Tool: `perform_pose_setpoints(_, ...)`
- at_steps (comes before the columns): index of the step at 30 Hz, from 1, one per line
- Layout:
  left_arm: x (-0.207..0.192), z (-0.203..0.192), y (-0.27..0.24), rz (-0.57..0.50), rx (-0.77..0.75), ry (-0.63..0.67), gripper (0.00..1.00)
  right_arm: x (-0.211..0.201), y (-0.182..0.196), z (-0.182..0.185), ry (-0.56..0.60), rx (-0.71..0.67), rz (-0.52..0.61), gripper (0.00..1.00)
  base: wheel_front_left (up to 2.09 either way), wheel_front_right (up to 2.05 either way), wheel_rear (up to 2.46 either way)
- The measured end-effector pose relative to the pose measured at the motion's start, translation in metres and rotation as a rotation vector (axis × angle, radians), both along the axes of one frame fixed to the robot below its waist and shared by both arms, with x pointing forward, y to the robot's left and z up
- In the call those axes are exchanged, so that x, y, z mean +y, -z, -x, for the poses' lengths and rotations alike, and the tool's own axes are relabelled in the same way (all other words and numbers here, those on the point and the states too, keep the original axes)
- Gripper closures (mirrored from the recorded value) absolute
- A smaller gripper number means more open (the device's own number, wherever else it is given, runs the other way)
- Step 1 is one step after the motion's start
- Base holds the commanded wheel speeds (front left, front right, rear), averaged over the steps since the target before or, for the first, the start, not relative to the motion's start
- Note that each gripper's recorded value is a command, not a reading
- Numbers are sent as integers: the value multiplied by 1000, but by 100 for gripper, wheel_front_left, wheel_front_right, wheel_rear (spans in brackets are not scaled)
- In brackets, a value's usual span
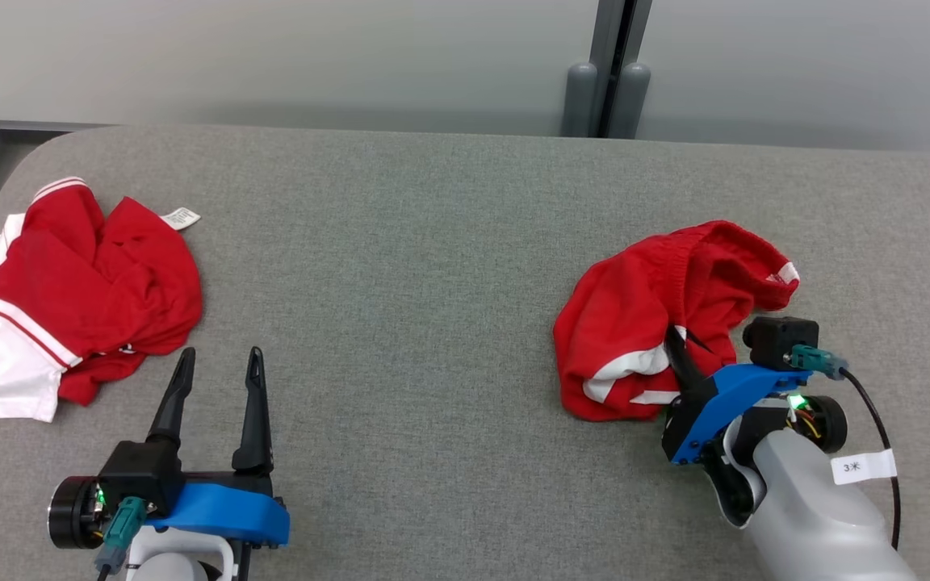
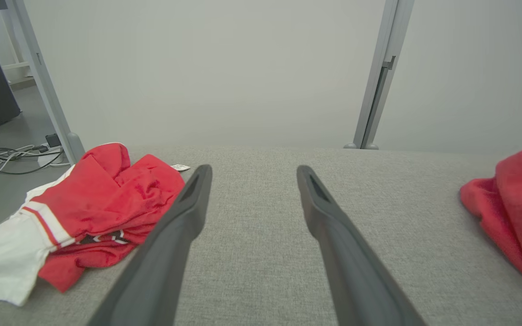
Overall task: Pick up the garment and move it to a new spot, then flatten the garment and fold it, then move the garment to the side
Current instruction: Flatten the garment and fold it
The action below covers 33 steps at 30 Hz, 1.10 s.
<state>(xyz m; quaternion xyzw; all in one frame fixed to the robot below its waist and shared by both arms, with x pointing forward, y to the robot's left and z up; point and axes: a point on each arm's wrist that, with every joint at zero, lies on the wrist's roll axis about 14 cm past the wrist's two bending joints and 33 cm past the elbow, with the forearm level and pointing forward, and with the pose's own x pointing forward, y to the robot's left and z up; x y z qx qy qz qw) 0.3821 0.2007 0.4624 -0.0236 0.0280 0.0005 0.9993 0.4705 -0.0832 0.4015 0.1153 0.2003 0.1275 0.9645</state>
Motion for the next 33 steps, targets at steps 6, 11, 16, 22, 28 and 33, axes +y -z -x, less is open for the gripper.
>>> perform_pose_setpoints(6, 1, 8, -1, 5, -2, -6, 0, -39, -19, -2, 64, -88, 35, 100, 0, 0, 0)
perform_pose_setpoints(11, -8, 9, -3, 15, -9, 22, 0, -95, -43, 3, 158, -173, 77, 100, 0, 0, 0)
perform_pose_setpoints(16, -25, 5, -8, 31, -26, 68, 0, -152, -69, 12, 252, -256, 138, 100, 0, 0, 0)
perform_pose_setpoints(22, -32, 4, -8, 46, -25, 85, 0, -172, -103, 5, 262, -365, 205, 100, 0, 0, 0)
perform_pose_setpoints(28, -21, 12, -9, 61, -29, 49, 0, -95, -113, -7, 70, -415, 197, 100, 0, 0, 0)
perform_pose_setpoints(33, -12, 20, -11, 75, -33, 13, 0, -11, -101, -1, -116, -391, 147, 100, 0, 0, 0)
